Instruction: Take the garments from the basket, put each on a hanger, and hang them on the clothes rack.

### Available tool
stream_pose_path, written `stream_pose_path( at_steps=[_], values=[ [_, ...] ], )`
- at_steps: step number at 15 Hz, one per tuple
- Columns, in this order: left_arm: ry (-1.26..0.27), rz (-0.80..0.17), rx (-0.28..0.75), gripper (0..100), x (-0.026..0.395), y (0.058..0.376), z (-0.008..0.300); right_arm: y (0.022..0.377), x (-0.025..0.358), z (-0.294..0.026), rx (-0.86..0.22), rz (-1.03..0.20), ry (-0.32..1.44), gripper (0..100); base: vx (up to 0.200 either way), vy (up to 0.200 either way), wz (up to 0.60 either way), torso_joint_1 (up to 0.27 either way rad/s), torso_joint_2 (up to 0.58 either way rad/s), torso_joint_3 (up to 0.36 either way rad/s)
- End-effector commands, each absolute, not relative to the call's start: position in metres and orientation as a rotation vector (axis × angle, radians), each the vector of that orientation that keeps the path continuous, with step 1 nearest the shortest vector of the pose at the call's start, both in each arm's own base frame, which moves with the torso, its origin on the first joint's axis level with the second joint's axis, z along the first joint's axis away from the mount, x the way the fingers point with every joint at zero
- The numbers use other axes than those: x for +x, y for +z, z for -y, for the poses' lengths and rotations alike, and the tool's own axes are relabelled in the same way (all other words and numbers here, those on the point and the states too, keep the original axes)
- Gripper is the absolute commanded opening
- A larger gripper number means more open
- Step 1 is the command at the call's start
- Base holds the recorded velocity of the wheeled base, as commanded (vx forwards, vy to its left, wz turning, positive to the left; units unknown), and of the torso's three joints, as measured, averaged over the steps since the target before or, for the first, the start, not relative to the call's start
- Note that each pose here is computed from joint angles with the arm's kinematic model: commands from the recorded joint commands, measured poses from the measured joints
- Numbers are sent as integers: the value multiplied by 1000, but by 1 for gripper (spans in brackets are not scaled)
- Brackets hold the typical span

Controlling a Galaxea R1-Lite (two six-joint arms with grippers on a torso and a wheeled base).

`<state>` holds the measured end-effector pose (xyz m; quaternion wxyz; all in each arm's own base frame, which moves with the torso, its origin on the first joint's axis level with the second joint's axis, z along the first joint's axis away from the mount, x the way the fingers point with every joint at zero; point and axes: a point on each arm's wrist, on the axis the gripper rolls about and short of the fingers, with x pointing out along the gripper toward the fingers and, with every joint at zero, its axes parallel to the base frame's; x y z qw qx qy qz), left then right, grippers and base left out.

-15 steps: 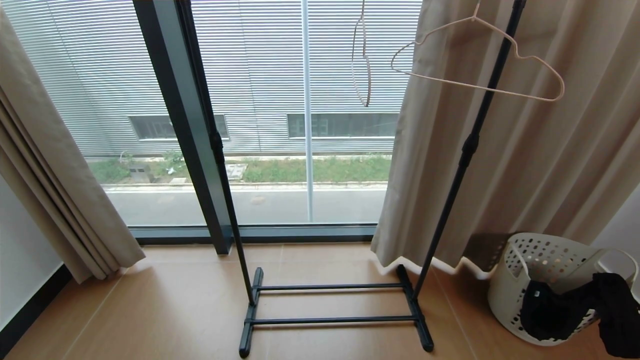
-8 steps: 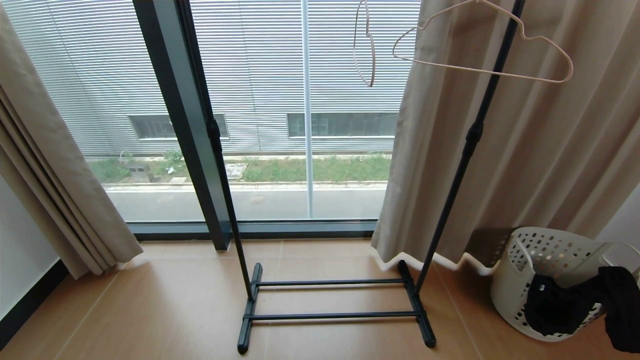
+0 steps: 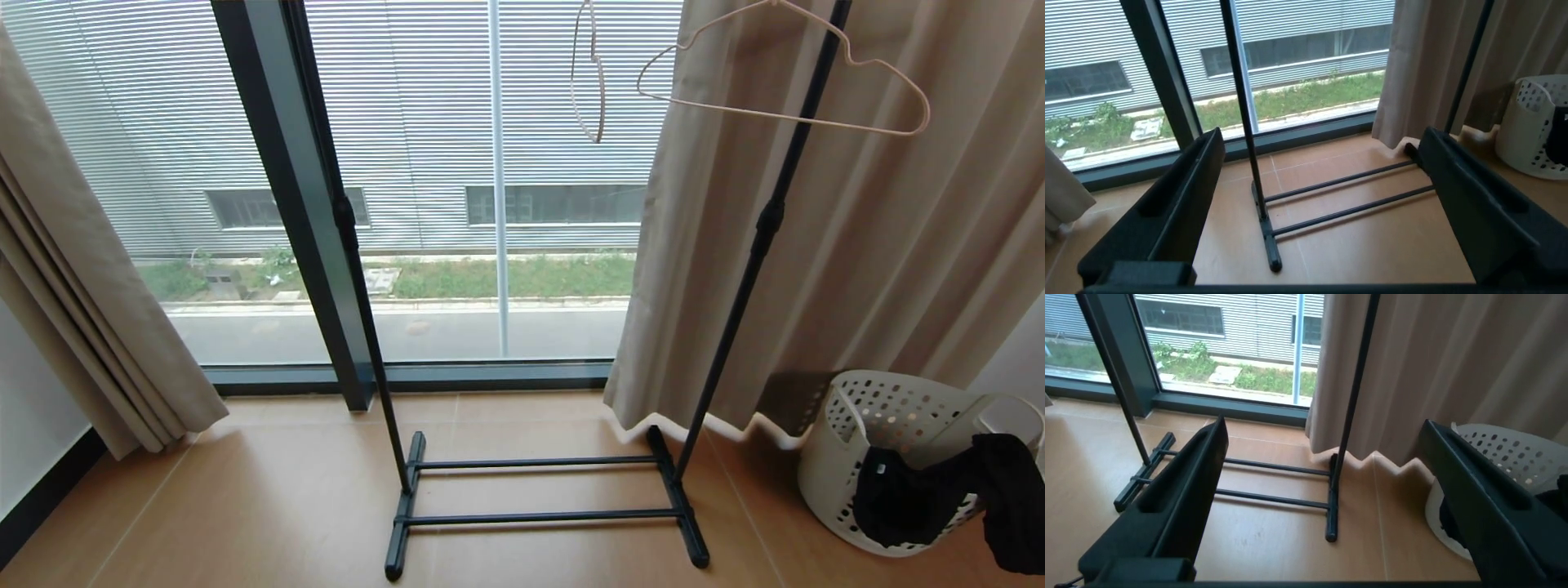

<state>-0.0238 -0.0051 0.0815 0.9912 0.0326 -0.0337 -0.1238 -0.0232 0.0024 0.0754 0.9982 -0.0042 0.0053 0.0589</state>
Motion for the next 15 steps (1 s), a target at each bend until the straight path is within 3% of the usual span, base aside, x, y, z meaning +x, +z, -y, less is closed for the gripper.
stream_pose_path(
  at_steps=[1,5,8,15],
  values=[
    [-248,65,65,100,-24,81,5,75,-23,-2,-9,-12,118,100,0,0,-600,-7,2,2],
    [-248,65,65,100,-24,81,5,75,-23,-2,-7,-12,118,100,0,0,-600,-1,4,5],
    [-250,66,66,100,-24,81,5,75,-23,-2,-4,-10,118,100,0,0,0,0,0,0],
    [-250,66,66,100,-24,81,5,75,-23,-2,-6,-10,118,100,200,-200,0,4,2,5]
  ],
)
